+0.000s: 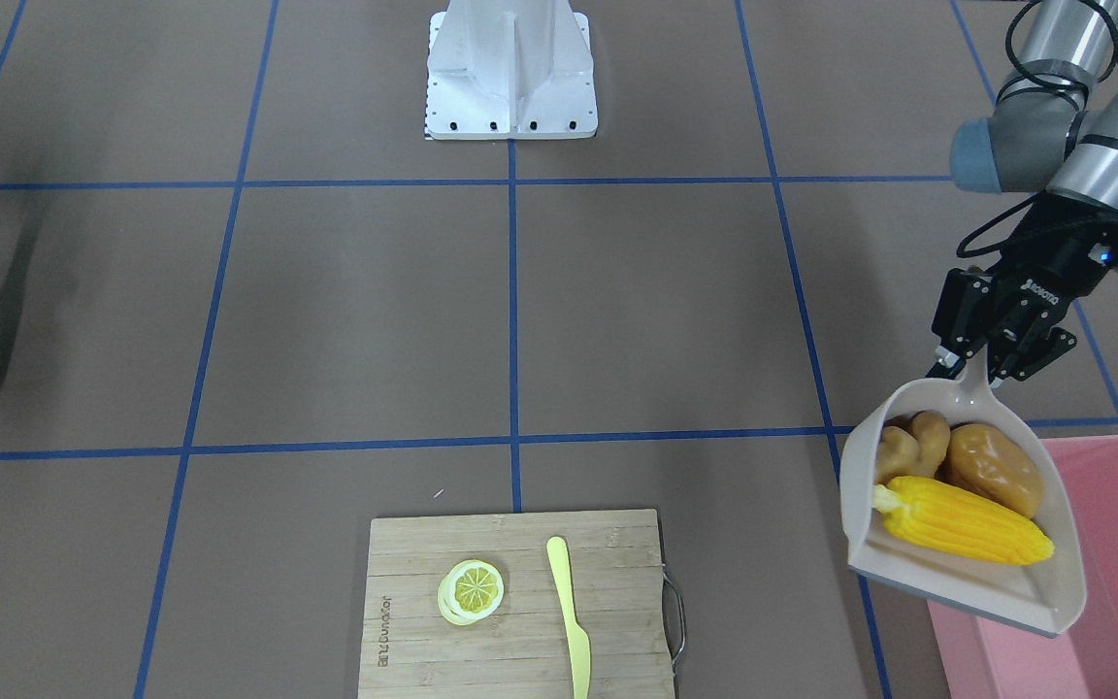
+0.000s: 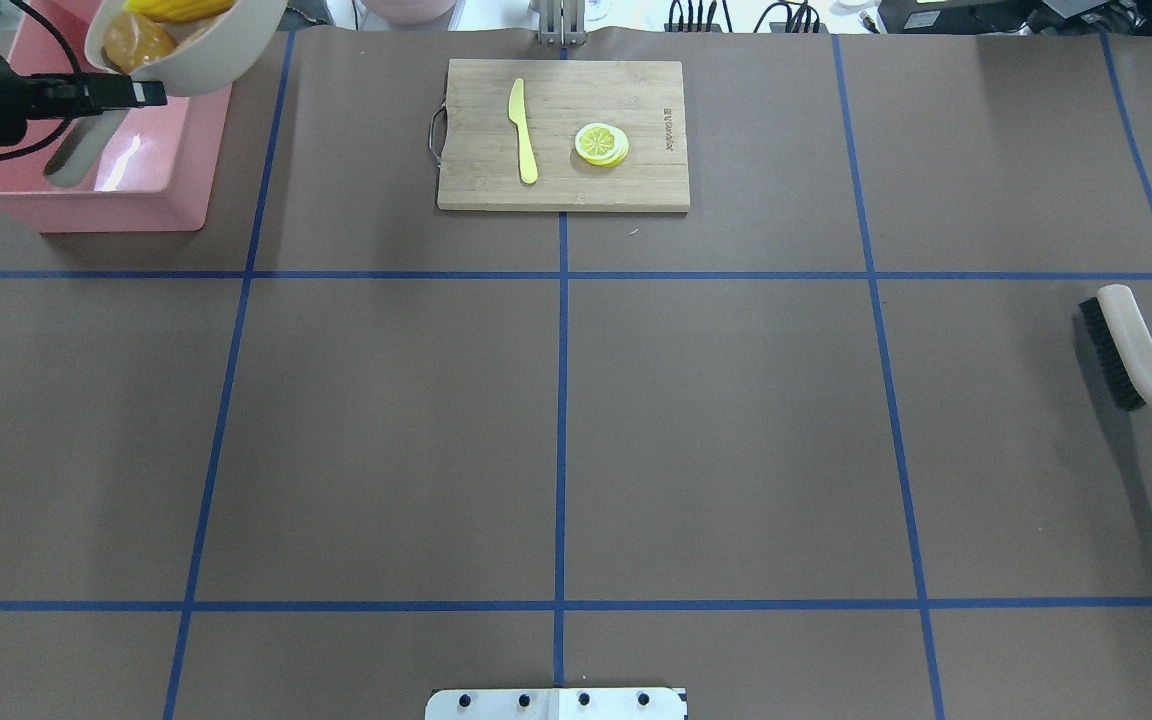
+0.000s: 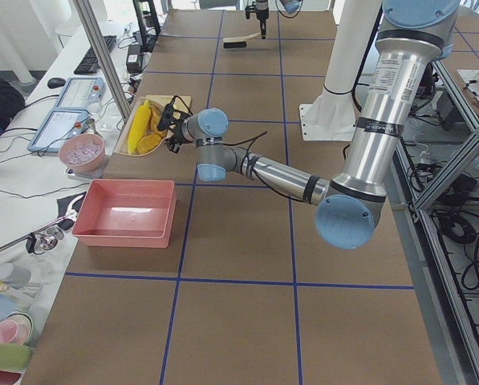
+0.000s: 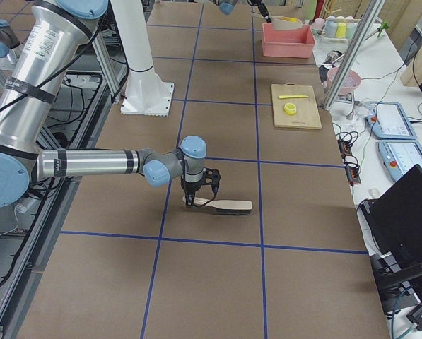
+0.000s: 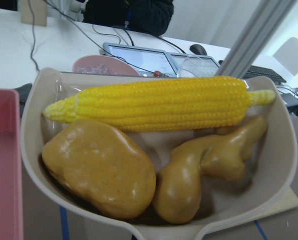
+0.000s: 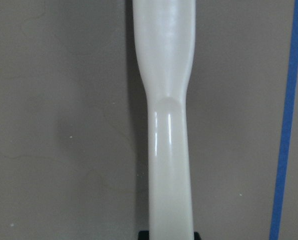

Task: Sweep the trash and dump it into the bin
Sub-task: 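Tilt the dustpan over the pink bin to dump the food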

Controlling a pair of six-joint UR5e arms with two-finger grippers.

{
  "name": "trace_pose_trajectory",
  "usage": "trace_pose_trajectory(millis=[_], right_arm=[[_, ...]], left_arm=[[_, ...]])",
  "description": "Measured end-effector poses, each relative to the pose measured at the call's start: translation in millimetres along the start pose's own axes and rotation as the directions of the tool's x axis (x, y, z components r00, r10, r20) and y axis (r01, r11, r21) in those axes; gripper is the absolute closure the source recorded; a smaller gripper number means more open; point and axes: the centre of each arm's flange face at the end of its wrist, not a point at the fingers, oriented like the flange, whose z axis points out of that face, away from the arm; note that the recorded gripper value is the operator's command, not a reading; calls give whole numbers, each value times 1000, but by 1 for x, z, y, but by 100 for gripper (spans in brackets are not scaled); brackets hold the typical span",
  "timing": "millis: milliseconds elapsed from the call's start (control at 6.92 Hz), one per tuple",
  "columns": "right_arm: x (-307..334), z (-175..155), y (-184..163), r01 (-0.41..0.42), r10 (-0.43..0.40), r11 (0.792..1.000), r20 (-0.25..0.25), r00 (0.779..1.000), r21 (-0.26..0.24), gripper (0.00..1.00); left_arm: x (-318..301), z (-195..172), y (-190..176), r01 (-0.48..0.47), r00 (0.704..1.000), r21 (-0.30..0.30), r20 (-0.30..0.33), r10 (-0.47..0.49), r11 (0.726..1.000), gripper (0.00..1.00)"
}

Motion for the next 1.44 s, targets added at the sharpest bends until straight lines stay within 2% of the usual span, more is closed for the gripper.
trace_pose_trajectory(millis=[144,433,578,722,867,1011,1156,1300,1444], right_arm=[[0,2,1,1,-1,1000,0,1000,-3,100],[-2,5,2,0,0,1000,0,1000,-8,100],[-3,6,3,0,0,1000,0,1000,-12,100],[-4,7,4,-3,3,1000,0,1000,-14,65],[-6,8,4,-5,5,1000,2,1000,-13,28],[-7,7,4,-5,5,1000,5,1000,-10,6],[-7,7,4,-4,4,1000,6,1000,-9,1],[-7,8,4,-3,3,1000,6,1000,-9,1],[-6,8,5,-1,1,1000,8,1000,-9,1]], left_arm=[[-12,-10,-3,135,991,-16,9,-135,991,100],[-28,-27,-5,388,922,-54,21,-388,920,100],[-33,-31,-4,462,887,-76,36,-460,884,100],[-34,-33,-4,552,834,-103,56,-549,827,100],[-36,-37,-6,658,753,-106,75,-654,746,100],[-37,-42,-12,761,649,-94,86,-756,642,100],[-38,-47,-18,823,568,-86,90,-818,562,100],[-39,-50,-21,848,530,-83,92,-843,524,100],[-39,-51,-22,856,516,-84,93,-851,510,100]])
